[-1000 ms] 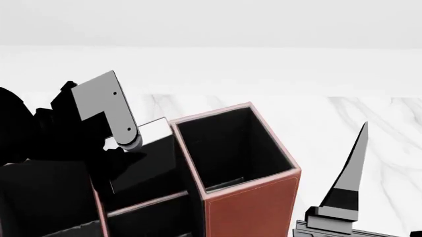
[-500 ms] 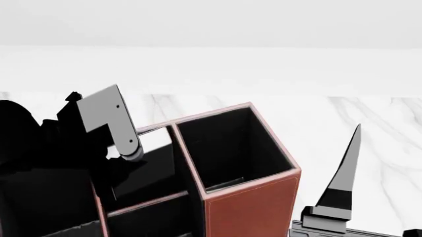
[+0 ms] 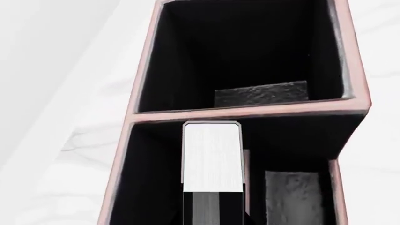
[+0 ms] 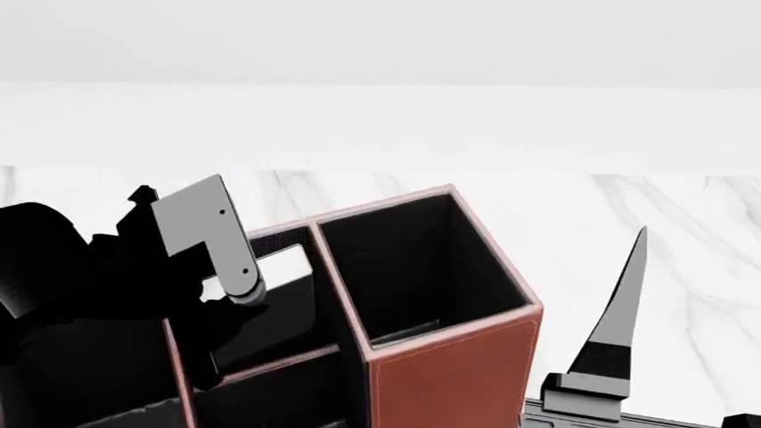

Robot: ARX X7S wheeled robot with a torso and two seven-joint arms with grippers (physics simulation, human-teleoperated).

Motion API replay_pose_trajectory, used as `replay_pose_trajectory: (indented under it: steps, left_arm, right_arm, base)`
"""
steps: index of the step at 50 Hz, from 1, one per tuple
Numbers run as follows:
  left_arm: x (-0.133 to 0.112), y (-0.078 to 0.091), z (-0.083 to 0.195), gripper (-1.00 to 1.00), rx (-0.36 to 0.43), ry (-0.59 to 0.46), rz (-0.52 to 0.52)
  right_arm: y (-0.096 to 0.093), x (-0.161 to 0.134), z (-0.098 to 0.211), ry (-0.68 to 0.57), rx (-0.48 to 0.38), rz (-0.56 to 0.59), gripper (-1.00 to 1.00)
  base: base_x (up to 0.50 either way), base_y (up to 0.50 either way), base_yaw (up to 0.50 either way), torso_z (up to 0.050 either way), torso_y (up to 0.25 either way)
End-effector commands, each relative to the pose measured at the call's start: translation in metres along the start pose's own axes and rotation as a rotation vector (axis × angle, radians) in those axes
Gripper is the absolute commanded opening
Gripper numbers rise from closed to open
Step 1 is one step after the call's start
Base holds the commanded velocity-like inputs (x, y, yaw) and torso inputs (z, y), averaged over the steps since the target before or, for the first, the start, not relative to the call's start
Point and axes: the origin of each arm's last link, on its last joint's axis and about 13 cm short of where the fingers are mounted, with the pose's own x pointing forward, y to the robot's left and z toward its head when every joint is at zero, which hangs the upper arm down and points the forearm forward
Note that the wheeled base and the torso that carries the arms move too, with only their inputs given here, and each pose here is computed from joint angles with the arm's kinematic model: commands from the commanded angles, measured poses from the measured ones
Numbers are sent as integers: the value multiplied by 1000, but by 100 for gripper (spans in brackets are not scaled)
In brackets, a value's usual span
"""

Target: Pick up the book and place it in the front compartment of the caddy.

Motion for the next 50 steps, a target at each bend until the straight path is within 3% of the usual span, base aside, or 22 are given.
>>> replay_pose_trajectory:
  steps: [1, 50]
  left_arm:
    - [4, 1, -1, -100, 3, -11, 28]
    - [46, 2, -31, -100, -18, -9, 24]
  right_arm:
    - [0, 0, 0, 3, 0, -2, 100]
    - [2, 0, -9, 28, -15, 6, 100]
  base:
    - [0, 0, 0, 0, 0]
    - [0, 0, 0, 0, 1]
